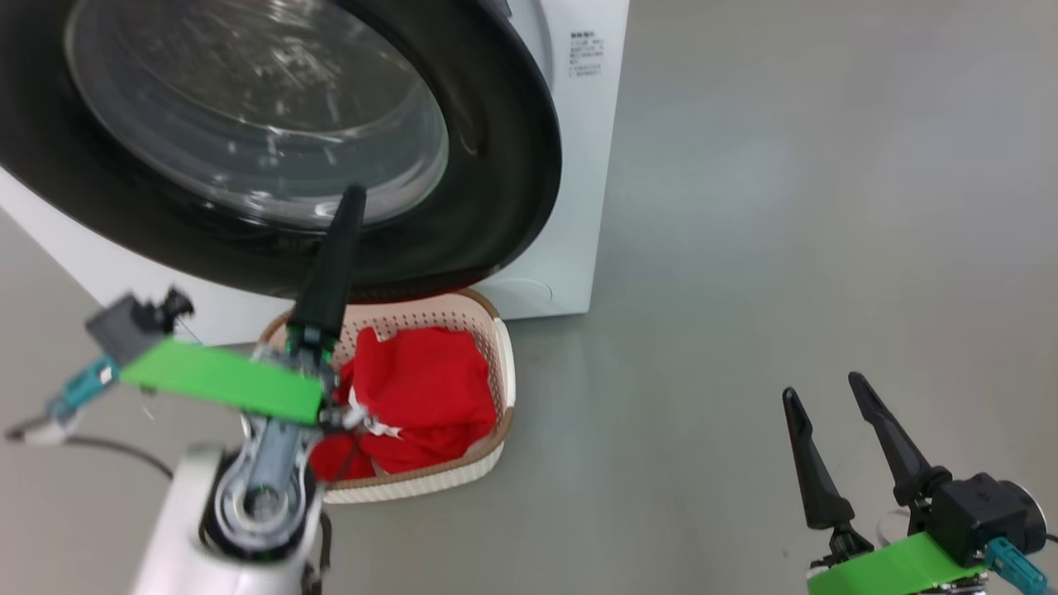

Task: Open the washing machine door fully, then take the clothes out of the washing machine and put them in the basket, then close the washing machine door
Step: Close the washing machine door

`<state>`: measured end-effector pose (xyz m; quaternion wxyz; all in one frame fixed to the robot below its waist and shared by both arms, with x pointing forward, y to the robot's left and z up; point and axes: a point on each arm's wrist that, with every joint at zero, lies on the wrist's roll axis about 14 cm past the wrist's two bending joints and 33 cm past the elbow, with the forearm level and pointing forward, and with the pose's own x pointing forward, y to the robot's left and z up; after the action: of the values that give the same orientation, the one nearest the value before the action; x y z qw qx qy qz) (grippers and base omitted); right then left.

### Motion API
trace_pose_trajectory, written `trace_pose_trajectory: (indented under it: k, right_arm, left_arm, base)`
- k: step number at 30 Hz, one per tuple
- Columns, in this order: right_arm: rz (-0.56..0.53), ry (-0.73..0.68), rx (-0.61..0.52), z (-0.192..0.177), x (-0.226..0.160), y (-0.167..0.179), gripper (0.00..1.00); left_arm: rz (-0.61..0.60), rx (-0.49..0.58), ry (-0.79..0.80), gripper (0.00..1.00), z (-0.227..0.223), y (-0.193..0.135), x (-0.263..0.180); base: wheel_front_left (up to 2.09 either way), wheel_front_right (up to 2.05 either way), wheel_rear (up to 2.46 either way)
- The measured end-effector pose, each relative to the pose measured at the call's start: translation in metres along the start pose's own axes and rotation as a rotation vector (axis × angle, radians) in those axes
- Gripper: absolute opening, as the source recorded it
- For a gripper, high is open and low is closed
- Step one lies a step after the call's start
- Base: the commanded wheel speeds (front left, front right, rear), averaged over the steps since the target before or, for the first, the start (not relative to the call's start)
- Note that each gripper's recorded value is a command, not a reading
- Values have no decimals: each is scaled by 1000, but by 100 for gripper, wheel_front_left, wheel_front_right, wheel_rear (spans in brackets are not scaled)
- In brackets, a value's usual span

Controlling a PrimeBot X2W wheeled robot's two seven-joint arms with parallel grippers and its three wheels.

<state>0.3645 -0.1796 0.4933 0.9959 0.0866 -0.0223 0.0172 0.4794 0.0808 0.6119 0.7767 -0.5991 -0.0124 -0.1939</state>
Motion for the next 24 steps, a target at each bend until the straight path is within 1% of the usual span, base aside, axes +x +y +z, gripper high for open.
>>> trace_pose_trajectory:
  k: [2,7,9,12,16,19,24]
  right_arm:
    - [4,-6,1,2,-3,2,100]
    - [10,-30,1,10,-10,4,100]
    - [7,-40,-1,13,-13,3,100]
    - [9,-48,-1,16,-17,3,100]
    - [20,-56,-1,19,-21,7,100]
    - [29,-75,-1,24,-21,9,100]
    - [11,-77,-5,26,-26,4,100]
  left_arm:
    - [16,14,-21,99,2,1,-14]
    - [78,186,-82,100,15,13,-53]
    - [98,192,-108,100,18,17,-67]
    - [121,249,-145,100,22,21,-86]
    - [134,416,-183,100,32,20,-106]
    - [142,564,-189,100,37,19,-119]
    - [178,747,-183,100,39,23,-138]
  base:
    - [0,0,0]
    - [0,0,0]
    - [0,0,0]
    - [0,0,0]
    - [0,0,0]
    - [0,0,0]
    - [0,0,0]
